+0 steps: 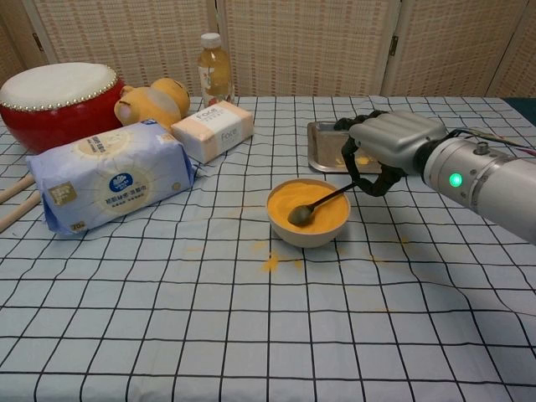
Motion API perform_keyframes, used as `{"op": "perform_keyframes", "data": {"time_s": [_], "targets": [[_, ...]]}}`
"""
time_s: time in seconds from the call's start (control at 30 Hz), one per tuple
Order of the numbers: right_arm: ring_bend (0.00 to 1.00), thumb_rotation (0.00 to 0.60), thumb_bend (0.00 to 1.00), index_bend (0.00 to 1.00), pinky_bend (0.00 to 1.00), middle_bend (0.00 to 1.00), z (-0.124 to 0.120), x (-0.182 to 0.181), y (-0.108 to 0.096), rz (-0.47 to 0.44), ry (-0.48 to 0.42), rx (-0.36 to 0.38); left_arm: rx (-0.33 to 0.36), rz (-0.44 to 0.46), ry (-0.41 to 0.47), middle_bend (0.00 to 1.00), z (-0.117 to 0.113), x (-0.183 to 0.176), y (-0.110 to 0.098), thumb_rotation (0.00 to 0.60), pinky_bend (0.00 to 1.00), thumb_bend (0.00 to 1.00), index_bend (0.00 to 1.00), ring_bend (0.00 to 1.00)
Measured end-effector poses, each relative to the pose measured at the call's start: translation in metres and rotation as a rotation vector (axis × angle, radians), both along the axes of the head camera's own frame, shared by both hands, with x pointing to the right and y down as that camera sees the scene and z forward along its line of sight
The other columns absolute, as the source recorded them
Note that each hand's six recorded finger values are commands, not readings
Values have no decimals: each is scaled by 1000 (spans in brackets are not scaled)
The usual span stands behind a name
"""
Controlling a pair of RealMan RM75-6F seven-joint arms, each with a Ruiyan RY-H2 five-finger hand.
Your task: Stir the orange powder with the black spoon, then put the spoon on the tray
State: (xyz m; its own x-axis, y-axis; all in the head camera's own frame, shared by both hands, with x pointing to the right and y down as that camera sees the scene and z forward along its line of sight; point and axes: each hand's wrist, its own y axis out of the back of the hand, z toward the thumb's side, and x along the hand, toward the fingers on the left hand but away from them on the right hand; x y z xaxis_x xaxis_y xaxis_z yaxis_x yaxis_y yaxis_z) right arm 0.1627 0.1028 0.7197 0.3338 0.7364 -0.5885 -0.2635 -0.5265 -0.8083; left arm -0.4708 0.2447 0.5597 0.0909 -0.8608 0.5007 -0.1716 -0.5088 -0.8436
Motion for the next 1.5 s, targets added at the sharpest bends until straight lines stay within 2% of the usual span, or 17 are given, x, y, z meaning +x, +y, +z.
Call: {"op": "perform_keyframes", "data": {"time_s": [0.07,0.13,0.27,0.43,0.9,1.2,1.37,1.5], "targets": [[0,600,410,562,0,0,0,1,1,-5,5,1,1,-1,0,6,0,0,0,600,115,440,0,0],[0,600,410,500,0,0,0,1,1,-5,7,-1,1,0,0,6,0,0,0,600,115,441,0,0],[0,600,409,286,0,0,-1,1,0,-1,-4,4,2,0,0,6,0,0,0,600,116,441,0,0],[0,600,349,214,0,0,-5,3,1,-5,-18,27,-1,-2,-2,6,0,-1,0,600,115,440,0,0],[0,600,323,363,0,1,3,20,20,-35,-40,86,-12,0,-10,12,3,0,1,600,117,441,0,0],[0,600,323,447,0,41,10,21,23,-8,-88,148,-16,0,-11,13,3,0,1,600,117,442,1,0],[0,600,323,460,0,47,16,18,24,1,-99,158,-18,-5,-10,16,4,0,1,600,117,464,5,0],[0,600,323,514,0,66,16,15,24,14,-117,167,-29,-7,5,17,4,0,1,600,117,459,5,0]]}}
